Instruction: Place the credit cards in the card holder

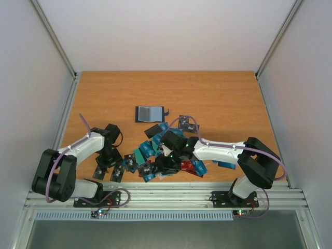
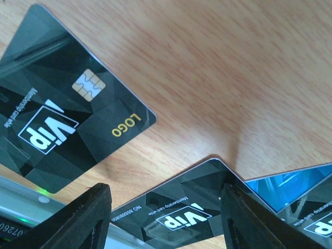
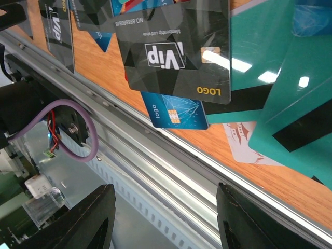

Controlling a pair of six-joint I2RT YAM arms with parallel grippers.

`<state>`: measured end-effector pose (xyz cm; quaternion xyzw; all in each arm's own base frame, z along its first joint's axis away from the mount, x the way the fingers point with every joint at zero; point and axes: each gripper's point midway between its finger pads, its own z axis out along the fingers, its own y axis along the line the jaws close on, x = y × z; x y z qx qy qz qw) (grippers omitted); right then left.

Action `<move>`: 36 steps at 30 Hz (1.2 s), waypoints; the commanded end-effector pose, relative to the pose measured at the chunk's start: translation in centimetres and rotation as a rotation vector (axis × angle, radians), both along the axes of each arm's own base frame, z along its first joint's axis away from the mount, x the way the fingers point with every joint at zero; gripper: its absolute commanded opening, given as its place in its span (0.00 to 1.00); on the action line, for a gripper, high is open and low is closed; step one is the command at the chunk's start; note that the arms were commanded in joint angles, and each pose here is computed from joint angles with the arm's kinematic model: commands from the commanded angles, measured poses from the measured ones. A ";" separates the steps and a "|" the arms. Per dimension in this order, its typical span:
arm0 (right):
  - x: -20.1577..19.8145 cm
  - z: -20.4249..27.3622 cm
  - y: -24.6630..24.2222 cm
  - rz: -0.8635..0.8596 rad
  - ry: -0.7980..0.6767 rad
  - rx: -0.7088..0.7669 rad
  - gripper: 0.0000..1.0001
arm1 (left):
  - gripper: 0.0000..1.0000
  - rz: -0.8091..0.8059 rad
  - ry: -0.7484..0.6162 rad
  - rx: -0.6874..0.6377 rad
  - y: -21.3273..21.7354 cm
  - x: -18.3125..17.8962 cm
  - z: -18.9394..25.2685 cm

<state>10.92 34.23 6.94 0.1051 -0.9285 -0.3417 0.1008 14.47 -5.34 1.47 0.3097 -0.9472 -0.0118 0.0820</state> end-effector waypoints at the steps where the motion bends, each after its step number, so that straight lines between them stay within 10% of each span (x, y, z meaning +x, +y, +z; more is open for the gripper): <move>1: 0.0 0.7 1.3 0.023 -0.015 0.040 0.54 | 0.60 0.041 0.038 -0.009 0.0 -1.3 0.4; 15: -0.8 1.3 3.4 0.060 -0.045 0.068 0.54 | 0.65 0.049 -0.137 0.023 0.7 1.7 4.2; 36: -1.9 0.8 5.6 0.072 -0.026 0.081 0.53 | 0.64 0.033 0.077 0.095 1.6 -0.5 0.2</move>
